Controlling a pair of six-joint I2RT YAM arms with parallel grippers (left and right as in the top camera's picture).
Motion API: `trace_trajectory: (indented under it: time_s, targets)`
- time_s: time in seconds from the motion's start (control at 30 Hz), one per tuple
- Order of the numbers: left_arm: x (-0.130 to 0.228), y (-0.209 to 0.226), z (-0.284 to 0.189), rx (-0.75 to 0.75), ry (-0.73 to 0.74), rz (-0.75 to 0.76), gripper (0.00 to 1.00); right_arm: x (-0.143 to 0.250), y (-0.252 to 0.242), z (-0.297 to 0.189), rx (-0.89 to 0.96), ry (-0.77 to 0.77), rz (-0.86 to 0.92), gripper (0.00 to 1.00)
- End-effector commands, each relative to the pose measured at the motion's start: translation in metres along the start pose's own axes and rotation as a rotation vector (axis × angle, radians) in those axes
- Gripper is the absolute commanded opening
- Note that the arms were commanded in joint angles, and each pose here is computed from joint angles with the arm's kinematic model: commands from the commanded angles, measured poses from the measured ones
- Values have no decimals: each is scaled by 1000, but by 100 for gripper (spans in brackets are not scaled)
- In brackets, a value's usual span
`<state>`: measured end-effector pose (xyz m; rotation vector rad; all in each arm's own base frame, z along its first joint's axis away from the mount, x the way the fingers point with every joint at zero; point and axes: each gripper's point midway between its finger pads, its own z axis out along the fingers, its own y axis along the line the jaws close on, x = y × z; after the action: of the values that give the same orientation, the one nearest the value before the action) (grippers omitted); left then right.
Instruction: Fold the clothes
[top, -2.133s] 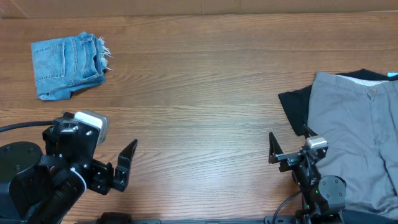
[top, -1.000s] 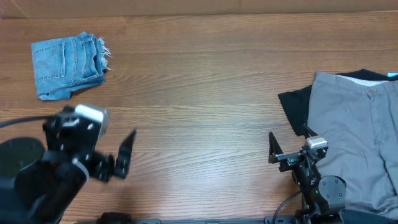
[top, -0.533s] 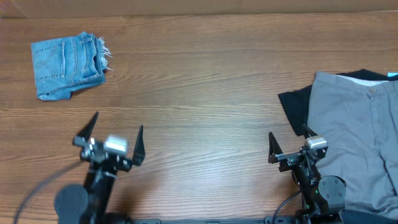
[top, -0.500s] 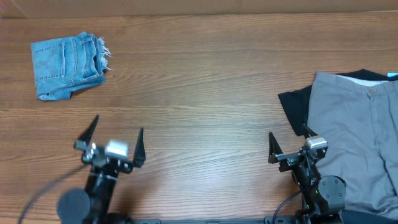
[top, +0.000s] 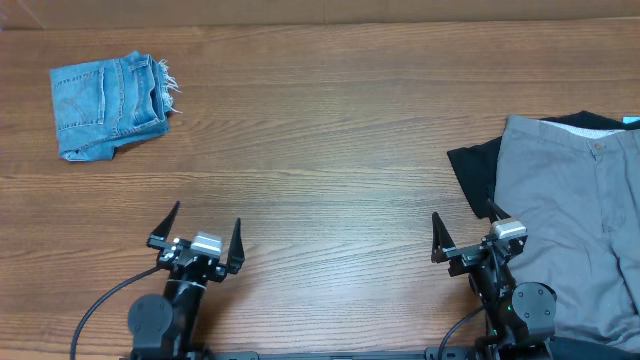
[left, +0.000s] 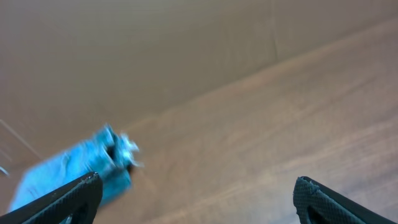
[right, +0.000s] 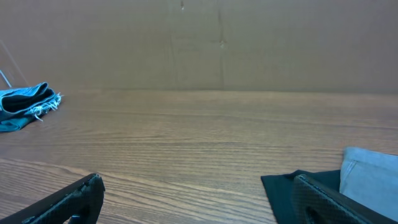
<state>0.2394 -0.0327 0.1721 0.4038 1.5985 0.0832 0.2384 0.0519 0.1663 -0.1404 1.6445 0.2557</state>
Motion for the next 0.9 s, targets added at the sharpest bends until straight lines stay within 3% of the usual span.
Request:
trace_trajectory:
  time_s: [0.0,0.87]
  targets:
    - [10,-3,3,2,-3,-9,100,-4,0,-1,-3,-16,-5,100]
    - [10,-6,3,14,-2,-10,100,-4,0,-1,-3,-16,-5,100]
